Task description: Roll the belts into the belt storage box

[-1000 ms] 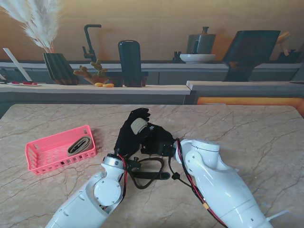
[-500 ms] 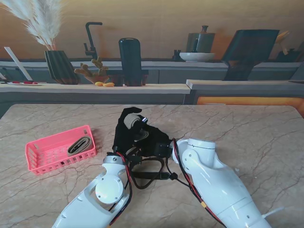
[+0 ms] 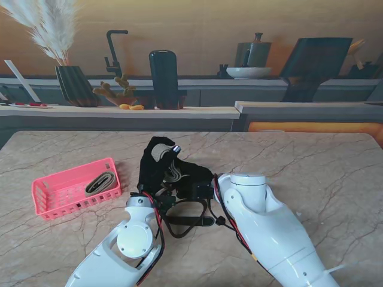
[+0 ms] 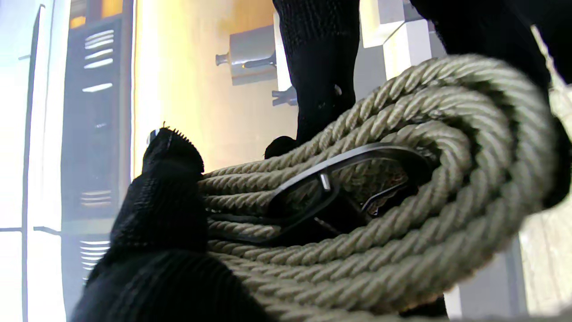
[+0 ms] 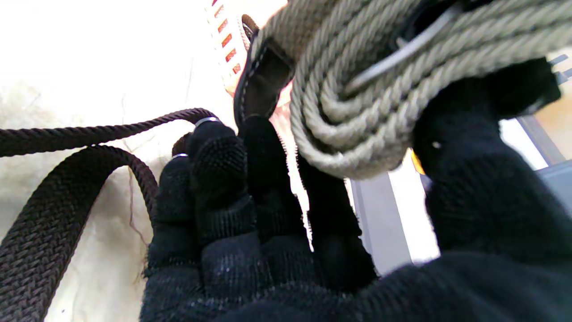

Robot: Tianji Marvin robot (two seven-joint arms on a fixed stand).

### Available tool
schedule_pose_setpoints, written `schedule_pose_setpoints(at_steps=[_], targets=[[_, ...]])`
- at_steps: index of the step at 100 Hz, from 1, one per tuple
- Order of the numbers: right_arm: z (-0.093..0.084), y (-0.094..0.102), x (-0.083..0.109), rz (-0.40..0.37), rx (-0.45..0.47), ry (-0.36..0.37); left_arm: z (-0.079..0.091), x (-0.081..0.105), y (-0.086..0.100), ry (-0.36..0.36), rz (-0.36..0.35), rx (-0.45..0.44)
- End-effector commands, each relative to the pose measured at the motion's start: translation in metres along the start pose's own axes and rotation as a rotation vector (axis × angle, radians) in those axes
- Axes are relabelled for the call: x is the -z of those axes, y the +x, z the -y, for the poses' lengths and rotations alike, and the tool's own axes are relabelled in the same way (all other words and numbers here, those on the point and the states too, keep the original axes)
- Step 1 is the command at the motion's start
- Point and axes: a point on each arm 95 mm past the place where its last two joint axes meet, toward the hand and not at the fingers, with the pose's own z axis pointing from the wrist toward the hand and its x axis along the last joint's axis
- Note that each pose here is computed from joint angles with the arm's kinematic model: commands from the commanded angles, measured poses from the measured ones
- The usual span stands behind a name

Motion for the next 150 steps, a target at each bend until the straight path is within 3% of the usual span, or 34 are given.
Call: schedule_pose_setpoints(at_steps=[1,44,79,93,122,137,150], targets=[[-0.016,-0.013,0.002,0.011,0.002,-0.063,0.004,-0.007,0.016,0.010,-0.054,0.014],[-0.032,-0.020,0.042,-0.211,0.159,-0.203,0.068,-0.029,0.025,-0.066,-0.182,-0.364],[-0.040,-0.028,0.064,-0.340,0.276,-0.282,0.137,-0.047,0.017,-0.187,-0.304,-0.937],[-0.044,-0.031,0.070,-0.366,0.313,-0.304,0.164,-0.048,0.007,-0.253,-0.284,-1.142],[-0.047,-0.035,0.076,-0.390,0.364,-0.329,0.208,-0.045,-0.019,-0.318,-0.153,-1.448],[-0.047,-0.035,0.075,-0.387,0.371,-0.335,0.222,-0.042,-0.035,-0.341,-0.051,-1.514],[-0.047,-0.036,0.073,-0.374,0.371,-0.337,0.233,-0.041,-0.048,-0.354,-0.008,-1.585]])
